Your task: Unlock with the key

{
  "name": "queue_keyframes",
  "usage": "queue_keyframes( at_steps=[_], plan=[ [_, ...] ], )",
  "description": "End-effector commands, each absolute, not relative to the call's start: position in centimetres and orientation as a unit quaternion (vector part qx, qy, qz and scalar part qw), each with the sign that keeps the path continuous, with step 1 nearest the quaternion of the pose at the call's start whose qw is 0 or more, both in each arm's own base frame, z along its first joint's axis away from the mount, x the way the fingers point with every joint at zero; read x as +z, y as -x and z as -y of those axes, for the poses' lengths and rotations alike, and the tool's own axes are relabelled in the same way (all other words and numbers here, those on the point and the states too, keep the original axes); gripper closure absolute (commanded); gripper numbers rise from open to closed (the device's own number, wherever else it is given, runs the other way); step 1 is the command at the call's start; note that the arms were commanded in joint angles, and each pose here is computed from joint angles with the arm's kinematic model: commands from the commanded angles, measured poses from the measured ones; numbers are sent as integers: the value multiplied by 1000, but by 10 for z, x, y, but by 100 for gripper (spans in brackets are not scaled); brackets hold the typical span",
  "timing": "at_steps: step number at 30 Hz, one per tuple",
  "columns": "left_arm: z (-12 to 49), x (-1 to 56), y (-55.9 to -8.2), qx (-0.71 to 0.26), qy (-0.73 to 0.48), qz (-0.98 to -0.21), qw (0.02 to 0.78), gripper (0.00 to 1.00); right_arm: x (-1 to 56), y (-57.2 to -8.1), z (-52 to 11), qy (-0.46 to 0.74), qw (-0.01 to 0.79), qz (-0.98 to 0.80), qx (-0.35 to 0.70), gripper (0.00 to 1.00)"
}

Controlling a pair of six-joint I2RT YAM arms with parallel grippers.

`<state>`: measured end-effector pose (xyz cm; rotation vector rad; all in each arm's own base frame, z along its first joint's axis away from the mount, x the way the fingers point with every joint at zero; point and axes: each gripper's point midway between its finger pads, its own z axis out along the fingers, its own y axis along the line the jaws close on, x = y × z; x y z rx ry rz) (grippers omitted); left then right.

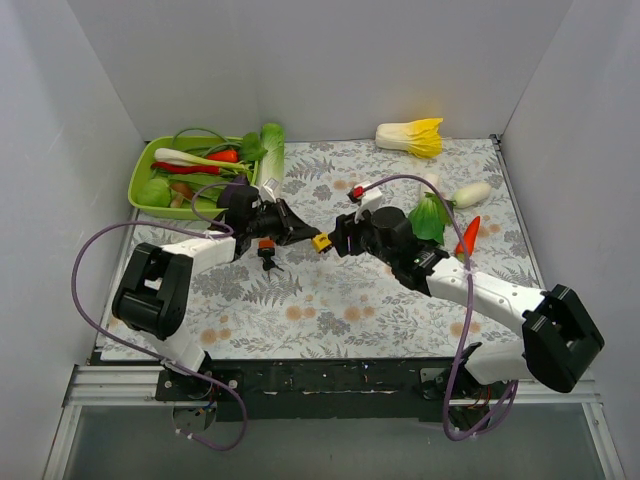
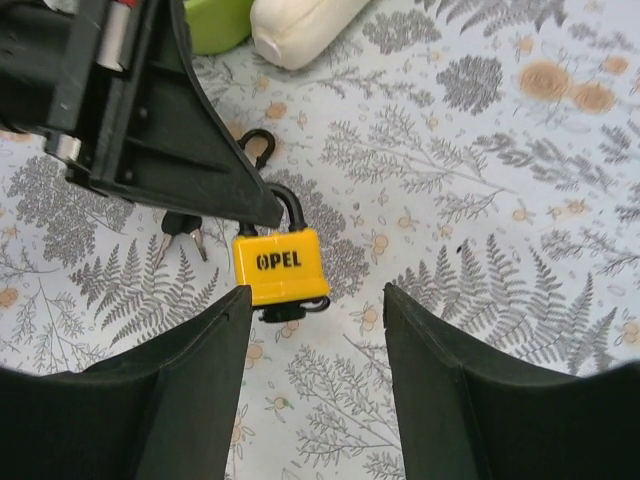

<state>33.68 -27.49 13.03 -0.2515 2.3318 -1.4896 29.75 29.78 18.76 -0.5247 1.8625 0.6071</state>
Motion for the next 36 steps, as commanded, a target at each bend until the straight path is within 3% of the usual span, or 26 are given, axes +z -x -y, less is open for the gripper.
queue_keyframes(
  at_steps=[1,11,29,36],
  plan=[
    [267,169,-347,-529,93,-806,250,100,182,-294,-305,181,505,-798,275,39],
    [258,179,-351,-509,100,-804,291,100,174,-290,-324,143,473,-810,317,51],
    [255,187,-352,-504,94,-801,309,100,167,-304,-339,110,449,-826,322,58],
    [253,188,-353,-503,95,-801,311,100,165,-305,-338,102,444,-828,326,65]
  ],
)
